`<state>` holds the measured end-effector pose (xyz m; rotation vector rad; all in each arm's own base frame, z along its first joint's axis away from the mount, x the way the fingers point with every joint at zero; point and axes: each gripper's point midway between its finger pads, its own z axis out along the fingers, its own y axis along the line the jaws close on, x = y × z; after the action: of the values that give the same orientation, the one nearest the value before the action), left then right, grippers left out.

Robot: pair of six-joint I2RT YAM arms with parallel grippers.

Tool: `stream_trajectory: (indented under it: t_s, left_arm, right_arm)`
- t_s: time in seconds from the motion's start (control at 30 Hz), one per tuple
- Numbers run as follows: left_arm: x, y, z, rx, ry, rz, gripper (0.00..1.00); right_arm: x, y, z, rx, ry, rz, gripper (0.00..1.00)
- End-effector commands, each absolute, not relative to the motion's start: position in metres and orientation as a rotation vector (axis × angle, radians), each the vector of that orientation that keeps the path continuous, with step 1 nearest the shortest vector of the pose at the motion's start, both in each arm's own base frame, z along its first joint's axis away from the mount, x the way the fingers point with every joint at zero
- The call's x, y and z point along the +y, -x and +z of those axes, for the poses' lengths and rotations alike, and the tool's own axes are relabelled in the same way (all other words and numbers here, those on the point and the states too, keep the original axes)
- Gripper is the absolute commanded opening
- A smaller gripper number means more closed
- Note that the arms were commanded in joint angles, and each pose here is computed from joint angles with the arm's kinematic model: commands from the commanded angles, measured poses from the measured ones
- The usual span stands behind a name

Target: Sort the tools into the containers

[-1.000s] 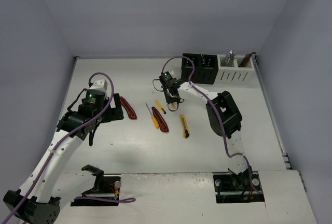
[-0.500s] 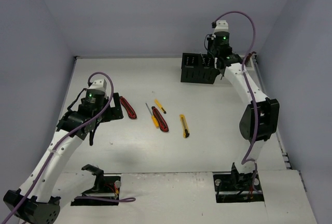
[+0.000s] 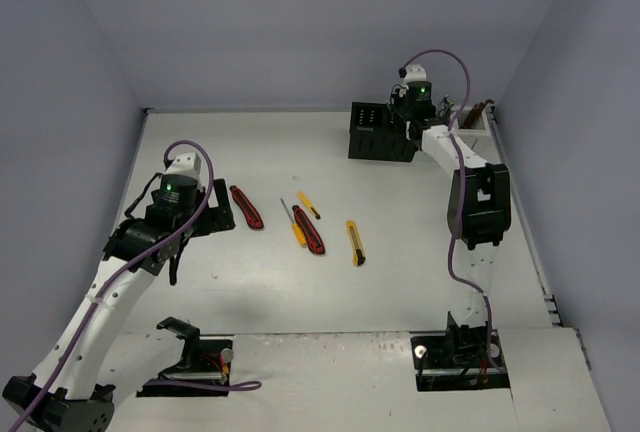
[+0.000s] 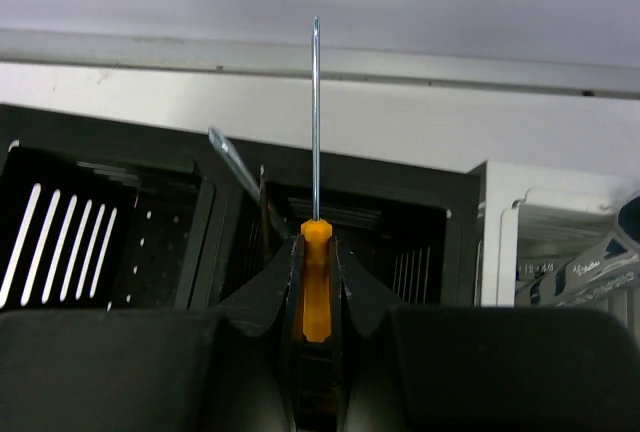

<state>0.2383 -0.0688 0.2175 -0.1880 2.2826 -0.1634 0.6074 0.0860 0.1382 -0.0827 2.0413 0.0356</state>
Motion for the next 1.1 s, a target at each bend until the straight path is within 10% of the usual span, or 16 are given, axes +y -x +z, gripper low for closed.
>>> stream_trajectory:
  t_s: [0.0,0.3,1.07]
  left_arm:
    - [-0.065,-0.244,0.231,2.232,0.214,-0.156,0.94]
    - [-0.069,-0.251,0.24,2.229,0.211,-0.165,0.94]
    - [-0.071,-0.258,0.238,2.25,0.209,-0.155,0.94]
  right_arm:
    - [0.088,-0.614,0.205,1.863,0.066,0.08,0.11]
    - [0.086,-0.573,0.276,1.814,0.067,0.073,0.48]
    - [0.351,-0.309,0.124,2.412,0.511,0.468,0.4]
